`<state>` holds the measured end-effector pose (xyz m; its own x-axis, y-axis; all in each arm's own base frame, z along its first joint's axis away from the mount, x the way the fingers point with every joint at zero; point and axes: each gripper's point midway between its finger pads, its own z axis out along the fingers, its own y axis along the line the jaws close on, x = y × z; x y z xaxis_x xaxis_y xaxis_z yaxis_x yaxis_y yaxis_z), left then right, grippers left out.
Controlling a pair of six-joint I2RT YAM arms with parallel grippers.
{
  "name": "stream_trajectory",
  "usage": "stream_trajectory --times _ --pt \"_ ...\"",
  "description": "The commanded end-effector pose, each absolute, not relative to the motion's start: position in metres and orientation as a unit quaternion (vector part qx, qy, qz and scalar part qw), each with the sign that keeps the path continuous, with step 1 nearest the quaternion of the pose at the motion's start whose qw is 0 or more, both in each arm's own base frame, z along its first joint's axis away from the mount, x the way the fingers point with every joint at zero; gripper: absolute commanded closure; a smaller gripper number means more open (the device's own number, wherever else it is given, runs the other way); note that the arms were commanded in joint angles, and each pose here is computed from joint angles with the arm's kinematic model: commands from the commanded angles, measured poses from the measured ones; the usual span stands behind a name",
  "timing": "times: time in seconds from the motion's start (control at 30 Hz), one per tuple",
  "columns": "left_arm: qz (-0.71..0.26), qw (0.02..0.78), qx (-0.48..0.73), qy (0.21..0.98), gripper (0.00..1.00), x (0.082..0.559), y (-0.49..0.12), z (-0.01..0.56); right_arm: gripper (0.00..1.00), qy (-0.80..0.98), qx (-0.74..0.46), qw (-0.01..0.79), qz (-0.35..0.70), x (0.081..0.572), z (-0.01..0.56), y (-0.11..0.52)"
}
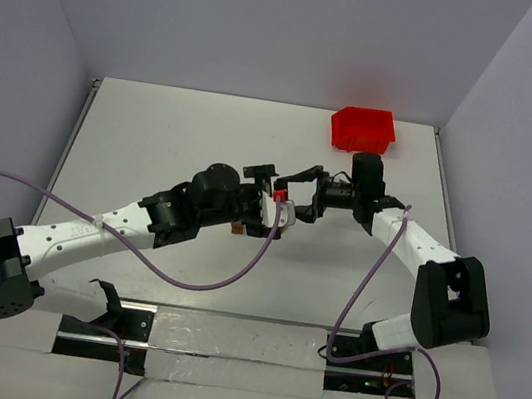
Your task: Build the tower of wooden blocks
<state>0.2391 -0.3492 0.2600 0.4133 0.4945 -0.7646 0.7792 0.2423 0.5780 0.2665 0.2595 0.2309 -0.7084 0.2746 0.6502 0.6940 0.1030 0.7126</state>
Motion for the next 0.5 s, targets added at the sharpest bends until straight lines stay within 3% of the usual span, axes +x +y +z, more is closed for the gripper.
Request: stream_trajectory --times 0.0,0.47 --pt "-0.121 0.610 0.592 0.513 0.02 0.2409 -0.3539 0.2727 1.00 -0.719 -0.305 0.169 -0.602 0.2594 0.2526 0.2633" --pt "-0.113 0.603 0.603 0.510 0.13 0.2407 -0.3547 0.2662 1.00 -0.715 -0.296 0.182 -0.606 0.2542 0.2577 0.2686"
